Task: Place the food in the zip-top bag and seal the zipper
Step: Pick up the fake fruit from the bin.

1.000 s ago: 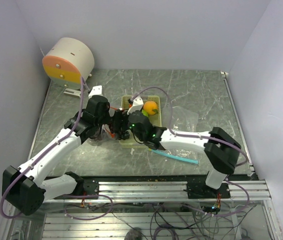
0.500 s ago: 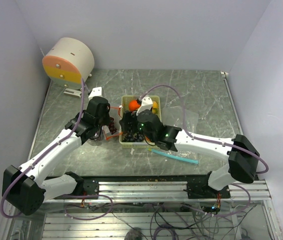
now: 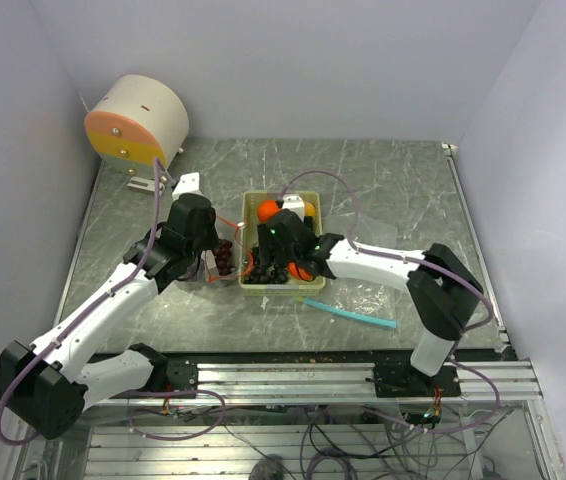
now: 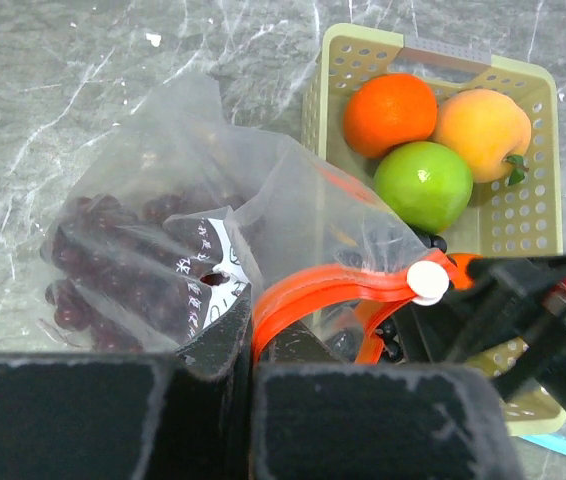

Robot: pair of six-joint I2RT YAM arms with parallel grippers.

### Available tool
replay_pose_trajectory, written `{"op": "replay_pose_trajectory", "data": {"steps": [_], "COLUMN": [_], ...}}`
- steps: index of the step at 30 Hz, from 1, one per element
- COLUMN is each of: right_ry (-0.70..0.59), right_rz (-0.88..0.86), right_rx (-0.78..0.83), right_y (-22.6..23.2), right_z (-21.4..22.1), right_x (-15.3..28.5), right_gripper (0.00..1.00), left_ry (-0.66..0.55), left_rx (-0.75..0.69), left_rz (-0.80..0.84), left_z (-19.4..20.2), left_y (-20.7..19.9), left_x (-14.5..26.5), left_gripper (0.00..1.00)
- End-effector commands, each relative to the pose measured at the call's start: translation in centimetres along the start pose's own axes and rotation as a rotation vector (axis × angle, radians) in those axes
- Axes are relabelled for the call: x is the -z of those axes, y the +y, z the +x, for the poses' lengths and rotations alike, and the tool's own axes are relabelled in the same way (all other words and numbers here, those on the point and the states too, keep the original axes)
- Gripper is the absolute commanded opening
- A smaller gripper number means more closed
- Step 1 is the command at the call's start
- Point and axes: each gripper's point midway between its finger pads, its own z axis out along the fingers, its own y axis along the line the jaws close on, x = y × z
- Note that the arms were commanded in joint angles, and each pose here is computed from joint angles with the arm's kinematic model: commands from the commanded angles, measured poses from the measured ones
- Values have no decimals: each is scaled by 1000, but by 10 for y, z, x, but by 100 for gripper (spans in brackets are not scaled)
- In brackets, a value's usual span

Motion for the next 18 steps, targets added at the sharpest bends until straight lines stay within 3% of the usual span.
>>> {"op": "replay_pose_trajectory", "data": {"steps": [1,6,8,9,11,12,16,18], "right_ry": [33,76,102,112,110,104,22,-40], "right_rz": [0,22,26,27,28,31,51,48], "right_rx": [74,112,112,111,105,102,89,71], "right_y": [6,6,4,3,2,1,-3,-3], "right_z": [8,21,31,36,36,34,4,-19], "right_x": [-26,-50,-54,-55,-54,-51,-29,-11], "right_gripper": [88,85,79,73,49,42,0,0], "left_ry": [-42,-35,-32,-31,-31,-30,-34,-38], "left_rx": [3,-2,-10,-13,-18,-19,-19,-17], "left_rz": [20,26,20,13,7,5,-5,-9], "left_z": [-12,-9,-7,-6,-5,-5,-4,-5], "left_y": [-2,-2,-1,1,3,3,5,6], "left_x": [6,5,5,4,4,4,4,3], "left_gripper": [7,7,7,7,7,7,7,7]}}
